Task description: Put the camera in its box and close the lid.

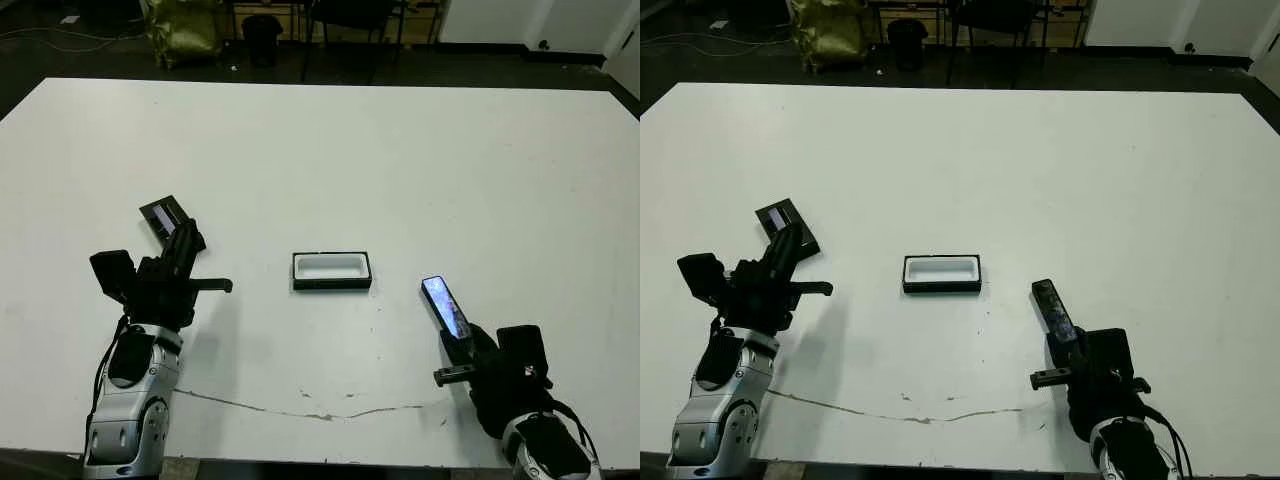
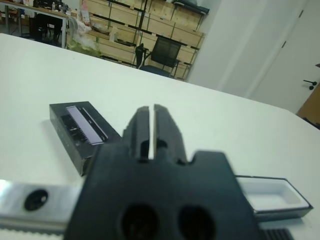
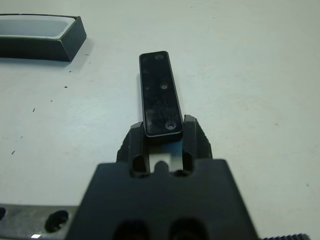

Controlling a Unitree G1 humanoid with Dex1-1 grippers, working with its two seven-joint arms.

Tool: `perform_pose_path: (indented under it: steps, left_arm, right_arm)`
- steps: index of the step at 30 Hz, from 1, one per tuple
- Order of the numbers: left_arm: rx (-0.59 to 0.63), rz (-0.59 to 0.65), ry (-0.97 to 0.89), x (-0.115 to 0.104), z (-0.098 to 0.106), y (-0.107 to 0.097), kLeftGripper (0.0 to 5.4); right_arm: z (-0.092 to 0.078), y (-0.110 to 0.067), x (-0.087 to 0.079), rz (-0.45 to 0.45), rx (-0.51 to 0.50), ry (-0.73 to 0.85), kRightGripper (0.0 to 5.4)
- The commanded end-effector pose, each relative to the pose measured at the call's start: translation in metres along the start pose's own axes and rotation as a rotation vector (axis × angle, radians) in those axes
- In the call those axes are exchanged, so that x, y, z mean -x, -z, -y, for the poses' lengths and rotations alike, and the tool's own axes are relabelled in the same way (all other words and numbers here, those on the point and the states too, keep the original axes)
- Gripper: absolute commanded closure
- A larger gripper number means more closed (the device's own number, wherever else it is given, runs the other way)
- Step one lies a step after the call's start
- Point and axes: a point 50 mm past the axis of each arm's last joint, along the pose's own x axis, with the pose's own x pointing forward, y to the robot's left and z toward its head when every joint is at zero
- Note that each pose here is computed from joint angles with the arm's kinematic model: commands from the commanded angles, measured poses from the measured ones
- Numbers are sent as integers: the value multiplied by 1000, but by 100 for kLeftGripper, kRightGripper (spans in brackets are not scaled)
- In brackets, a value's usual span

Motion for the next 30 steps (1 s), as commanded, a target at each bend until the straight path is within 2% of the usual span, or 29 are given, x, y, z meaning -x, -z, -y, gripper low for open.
perform_pose_path:
  steps: [1,5,8,12,14,19,26,30]
  left_arm:
    - [-9,-40,-18,3,-5,5,540]
    - [-7,-45,-23,3,-5,5,540]
    - [-11,-52,-29,4,-5,5,540]
    - [-18,-50,-23,4,-5,5,540]
    - [-15,-51,-24,4,-5,5,540]
    - [-10,-56,-27,4,-4,6,540]
    - [-8,-61,-30,5,-4,6,540]
    - [-12,-55,-22,5,-5,7,540]
  right_arm:
    - [4,15,5,-85,-6,17,512]
    - [10,17,2,-27,-54,13,512]
    - [22,12,-3,25,-56,36,512]
    - [44,-18,-3,139,-31,9,515]
    - [55,-30,-5,160,-28,-5,517]
    - [85,-56,-24,234,50,-138,517]
    - [104,-98,-53,277,200,-336,517]
    - [105,-125,-70,260,287,-431,518]
